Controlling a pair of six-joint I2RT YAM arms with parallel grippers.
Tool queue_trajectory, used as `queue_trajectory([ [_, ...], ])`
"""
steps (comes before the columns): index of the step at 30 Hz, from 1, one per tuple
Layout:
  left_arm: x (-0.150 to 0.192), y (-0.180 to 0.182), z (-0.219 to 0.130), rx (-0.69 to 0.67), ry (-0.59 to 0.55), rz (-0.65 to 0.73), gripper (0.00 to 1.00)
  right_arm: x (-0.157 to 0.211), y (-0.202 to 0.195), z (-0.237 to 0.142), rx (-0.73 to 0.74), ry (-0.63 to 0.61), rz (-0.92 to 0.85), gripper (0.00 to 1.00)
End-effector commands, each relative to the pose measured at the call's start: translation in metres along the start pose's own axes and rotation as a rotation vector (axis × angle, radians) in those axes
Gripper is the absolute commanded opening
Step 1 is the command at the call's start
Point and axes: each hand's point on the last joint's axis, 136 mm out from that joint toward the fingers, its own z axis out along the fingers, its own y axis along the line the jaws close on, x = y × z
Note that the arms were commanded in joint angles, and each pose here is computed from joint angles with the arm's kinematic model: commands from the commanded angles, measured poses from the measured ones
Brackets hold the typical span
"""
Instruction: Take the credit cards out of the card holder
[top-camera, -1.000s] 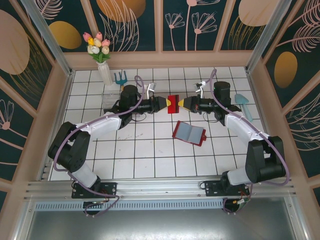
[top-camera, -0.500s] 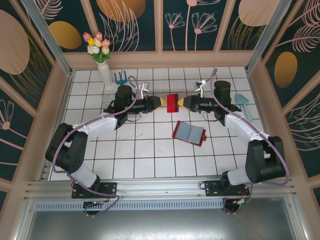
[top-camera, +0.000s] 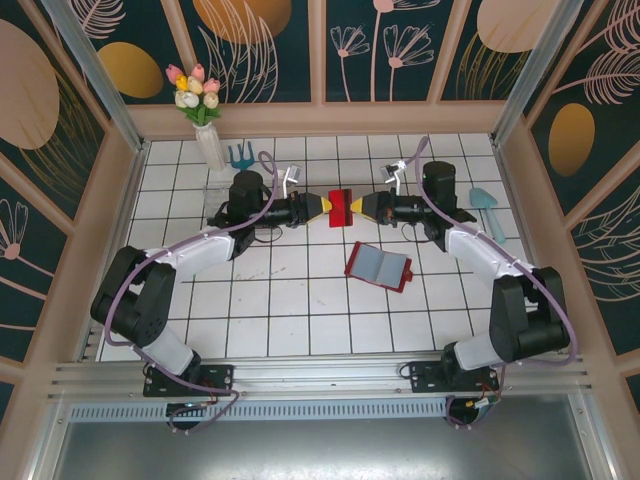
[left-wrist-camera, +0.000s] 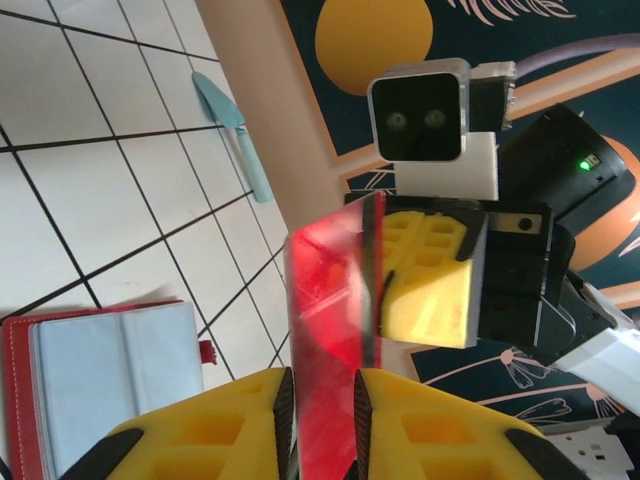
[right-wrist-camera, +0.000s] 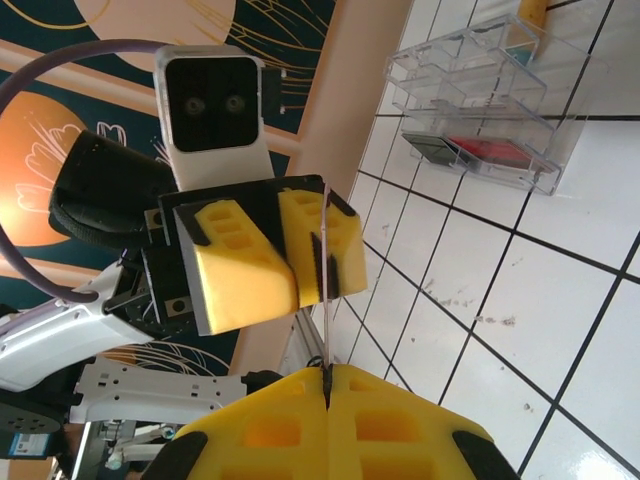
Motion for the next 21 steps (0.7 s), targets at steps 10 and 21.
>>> queue_trajectory([
  [10, 0.011, -0.010, 0.004, 0.061, 0.049, 0.024, 0.16, -0.004, 0.007, 0.006, -0.045, 0.018, -0.037, 0.00],
  [21, -0.003, 0.009, -0.008, -0.040, -0.045, -0.039, 0.00, -0.014, -0.016, -0.002, 0.097, -0.055, -0.034, 0.55],
])
